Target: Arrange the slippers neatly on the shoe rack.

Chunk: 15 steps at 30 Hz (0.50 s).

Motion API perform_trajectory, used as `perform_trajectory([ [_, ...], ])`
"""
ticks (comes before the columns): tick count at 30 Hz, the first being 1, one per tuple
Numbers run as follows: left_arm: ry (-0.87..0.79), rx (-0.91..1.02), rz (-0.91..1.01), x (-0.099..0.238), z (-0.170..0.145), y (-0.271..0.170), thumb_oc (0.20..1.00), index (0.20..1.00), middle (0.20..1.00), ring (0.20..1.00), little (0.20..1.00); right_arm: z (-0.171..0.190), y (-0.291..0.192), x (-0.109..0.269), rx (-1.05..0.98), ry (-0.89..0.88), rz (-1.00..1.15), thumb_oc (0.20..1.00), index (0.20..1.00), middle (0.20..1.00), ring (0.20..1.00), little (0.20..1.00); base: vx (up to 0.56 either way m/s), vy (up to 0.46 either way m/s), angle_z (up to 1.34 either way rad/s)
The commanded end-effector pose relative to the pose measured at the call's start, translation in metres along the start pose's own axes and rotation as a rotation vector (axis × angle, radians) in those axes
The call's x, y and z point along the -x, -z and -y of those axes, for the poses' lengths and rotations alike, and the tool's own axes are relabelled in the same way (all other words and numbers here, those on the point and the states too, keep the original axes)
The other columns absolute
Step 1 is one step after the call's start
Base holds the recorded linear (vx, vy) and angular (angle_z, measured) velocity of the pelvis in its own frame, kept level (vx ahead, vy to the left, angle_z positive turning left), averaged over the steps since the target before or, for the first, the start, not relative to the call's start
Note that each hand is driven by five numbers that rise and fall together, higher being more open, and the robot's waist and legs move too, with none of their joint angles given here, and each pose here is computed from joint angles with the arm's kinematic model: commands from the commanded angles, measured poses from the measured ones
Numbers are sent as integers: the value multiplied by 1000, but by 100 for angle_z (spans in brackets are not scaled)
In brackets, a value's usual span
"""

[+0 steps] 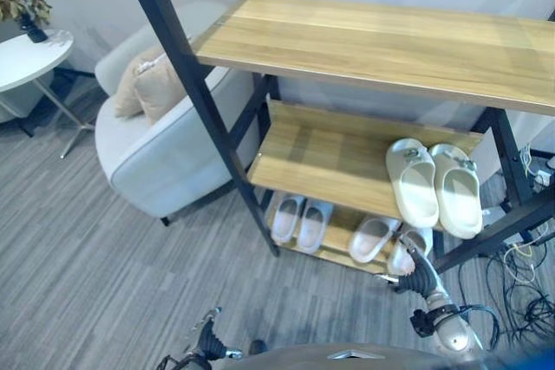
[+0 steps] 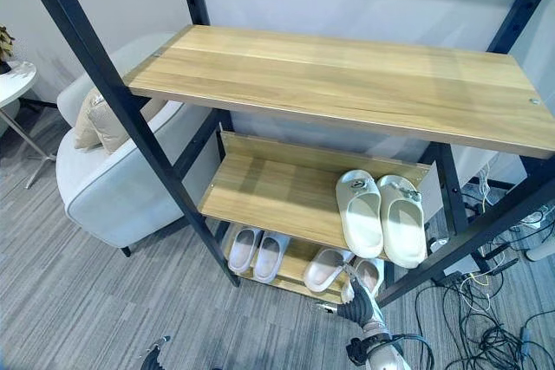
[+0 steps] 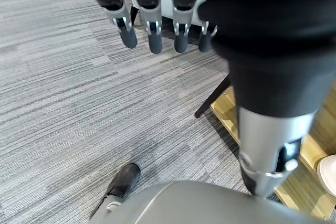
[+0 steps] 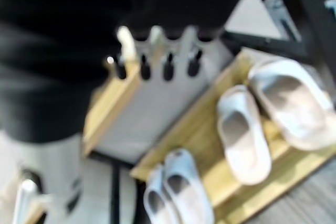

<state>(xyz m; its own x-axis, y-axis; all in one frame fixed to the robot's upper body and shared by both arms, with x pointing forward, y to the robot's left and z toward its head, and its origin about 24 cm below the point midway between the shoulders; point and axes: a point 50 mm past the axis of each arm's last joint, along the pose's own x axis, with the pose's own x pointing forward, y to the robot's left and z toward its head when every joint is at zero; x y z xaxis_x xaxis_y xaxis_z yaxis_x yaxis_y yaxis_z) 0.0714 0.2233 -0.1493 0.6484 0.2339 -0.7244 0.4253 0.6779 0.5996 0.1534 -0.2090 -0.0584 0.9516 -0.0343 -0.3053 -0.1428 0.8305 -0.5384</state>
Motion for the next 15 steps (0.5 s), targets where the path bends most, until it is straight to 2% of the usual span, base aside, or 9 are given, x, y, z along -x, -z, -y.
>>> perform_trajectory([
  [1,-55,1,-43,-1,-11,12,1000,1000,1000,1000,1000,9,-14,1,-15,51,90,1000,1000,1000,1000,1000,0,0,0],
  [15,-82,25,26,-2,-17,1,1000,1000,1000,1000,1000,18,-12,6,-38,120,79,1000,1000,1000,1000,1000,0,0,0],
])
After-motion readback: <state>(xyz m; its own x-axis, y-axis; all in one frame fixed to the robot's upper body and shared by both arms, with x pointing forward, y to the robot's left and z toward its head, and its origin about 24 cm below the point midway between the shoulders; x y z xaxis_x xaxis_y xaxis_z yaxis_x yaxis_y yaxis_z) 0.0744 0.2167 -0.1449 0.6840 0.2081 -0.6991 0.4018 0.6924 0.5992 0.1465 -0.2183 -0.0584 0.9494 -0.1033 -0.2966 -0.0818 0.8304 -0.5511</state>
